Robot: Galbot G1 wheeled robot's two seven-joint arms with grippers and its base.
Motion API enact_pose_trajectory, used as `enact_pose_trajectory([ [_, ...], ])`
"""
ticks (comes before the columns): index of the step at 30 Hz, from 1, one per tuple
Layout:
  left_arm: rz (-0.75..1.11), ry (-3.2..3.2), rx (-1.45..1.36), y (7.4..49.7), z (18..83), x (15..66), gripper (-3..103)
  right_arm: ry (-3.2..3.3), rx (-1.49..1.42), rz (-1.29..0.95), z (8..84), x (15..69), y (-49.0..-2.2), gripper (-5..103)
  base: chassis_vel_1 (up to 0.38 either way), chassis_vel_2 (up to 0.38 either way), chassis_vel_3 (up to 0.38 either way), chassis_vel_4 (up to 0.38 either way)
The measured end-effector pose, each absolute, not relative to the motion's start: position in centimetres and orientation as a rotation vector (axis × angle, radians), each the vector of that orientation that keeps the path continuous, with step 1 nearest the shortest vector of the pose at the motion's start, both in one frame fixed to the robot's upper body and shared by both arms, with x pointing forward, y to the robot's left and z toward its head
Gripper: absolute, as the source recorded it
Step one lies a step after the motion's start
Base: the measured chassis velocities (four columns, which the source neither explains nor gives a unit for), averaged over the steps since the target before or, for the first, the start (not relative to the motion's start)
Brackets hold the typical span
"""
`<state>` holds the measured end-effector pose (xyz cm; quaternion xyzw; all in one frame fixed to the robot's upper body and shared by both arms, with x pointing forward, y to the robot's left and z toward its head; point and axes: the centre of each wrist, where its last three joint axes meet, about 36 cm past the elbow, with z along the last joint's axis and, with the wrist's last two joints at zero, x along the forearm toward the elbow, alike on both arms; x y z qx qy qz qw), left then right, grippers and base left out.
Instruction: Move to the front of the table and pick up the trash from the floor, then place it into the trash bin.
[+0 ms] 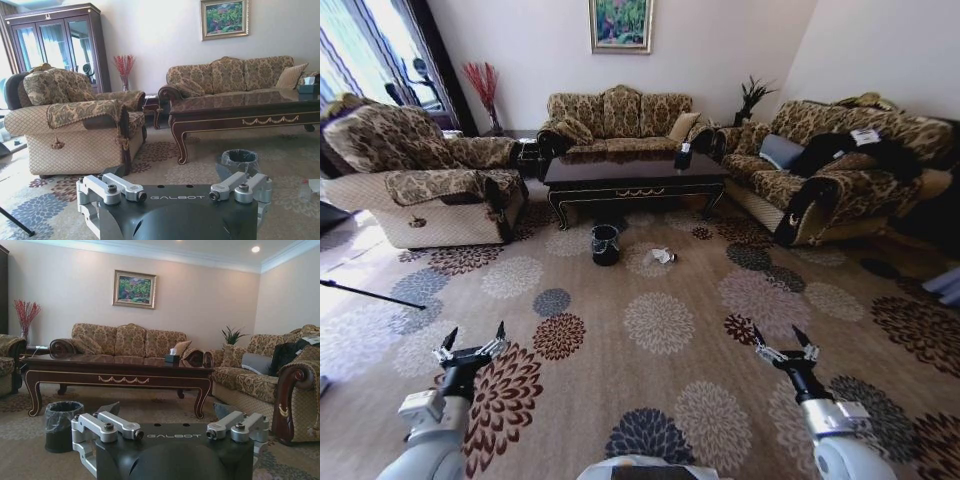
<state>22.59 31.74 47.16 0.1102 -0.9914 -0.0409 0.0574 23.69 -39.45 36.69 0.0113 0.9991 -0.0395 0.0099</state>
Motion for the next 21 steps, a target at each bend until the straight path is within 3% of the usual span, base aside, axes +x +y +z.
enact_pose_trajectory([
  [6, -0.173, -3.032, 0.337, 31.3, 47.1, 23.8, 100, 3.105, 0.016, -0.129, 37.3, 24.1, -39.5, 100, 0.0, 0.0, 0.0, 0.0],
  [21, -0.087, -3.037, 0.403, 30.4, 46.2, 24.8, 100, 3.098, -0.04, -0.152, 38.2, 25.7, -38.5, 100, 0.0, 0.0, 0.0, 0.0],
])
